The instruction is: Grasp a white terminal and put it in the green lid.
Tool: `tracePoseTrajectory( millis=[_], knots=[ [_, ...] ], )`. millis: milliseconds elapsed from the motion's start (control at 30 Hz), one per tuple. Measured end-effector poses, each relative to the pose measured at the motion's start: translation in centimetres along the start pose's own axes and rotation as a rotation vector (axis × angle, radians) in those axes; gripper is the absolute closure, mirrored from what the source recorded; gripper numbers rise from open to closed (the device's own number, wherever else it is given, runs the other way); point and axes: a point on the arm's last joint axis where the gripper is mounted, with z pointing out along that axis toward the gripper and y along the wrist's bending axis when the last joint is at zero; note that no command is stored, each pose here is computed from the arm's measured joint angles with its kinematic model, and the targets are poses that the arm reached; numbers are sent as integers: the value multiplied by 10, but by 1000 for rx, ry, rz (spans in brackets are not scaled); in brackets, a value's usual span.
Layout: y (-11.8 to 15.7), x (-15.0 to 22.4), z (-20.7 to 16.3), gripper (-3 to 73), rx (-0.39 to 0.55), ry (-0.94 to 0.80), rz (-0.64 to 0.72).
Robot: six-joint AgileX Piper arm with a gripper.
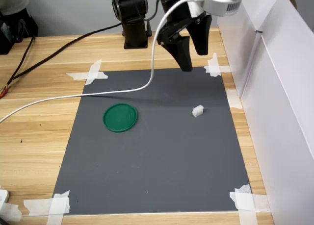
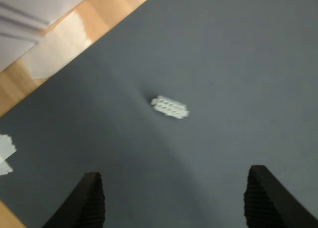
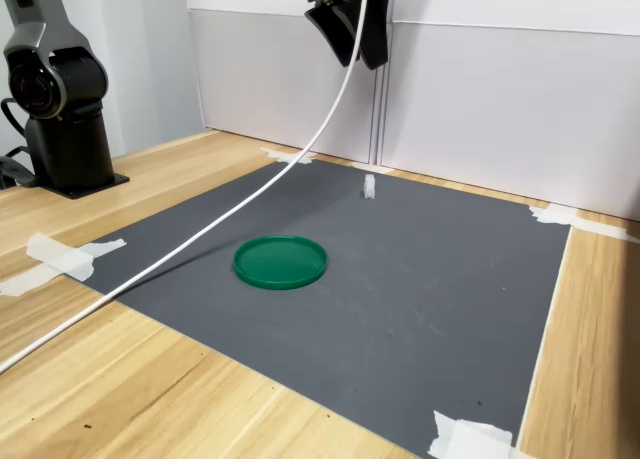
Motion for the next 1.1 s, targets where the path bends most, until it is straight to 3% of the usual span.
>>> tracePoseTrajectory(
  millis=[267, 767, 1100],
  knots=[
    [-3, -3, 27, 2, -5, 71, 110],
    [-10, -5, 60, 2, 5, 91, 177],
    [-3, 18, 89, 15, -9, 143, 205]
  ],
)
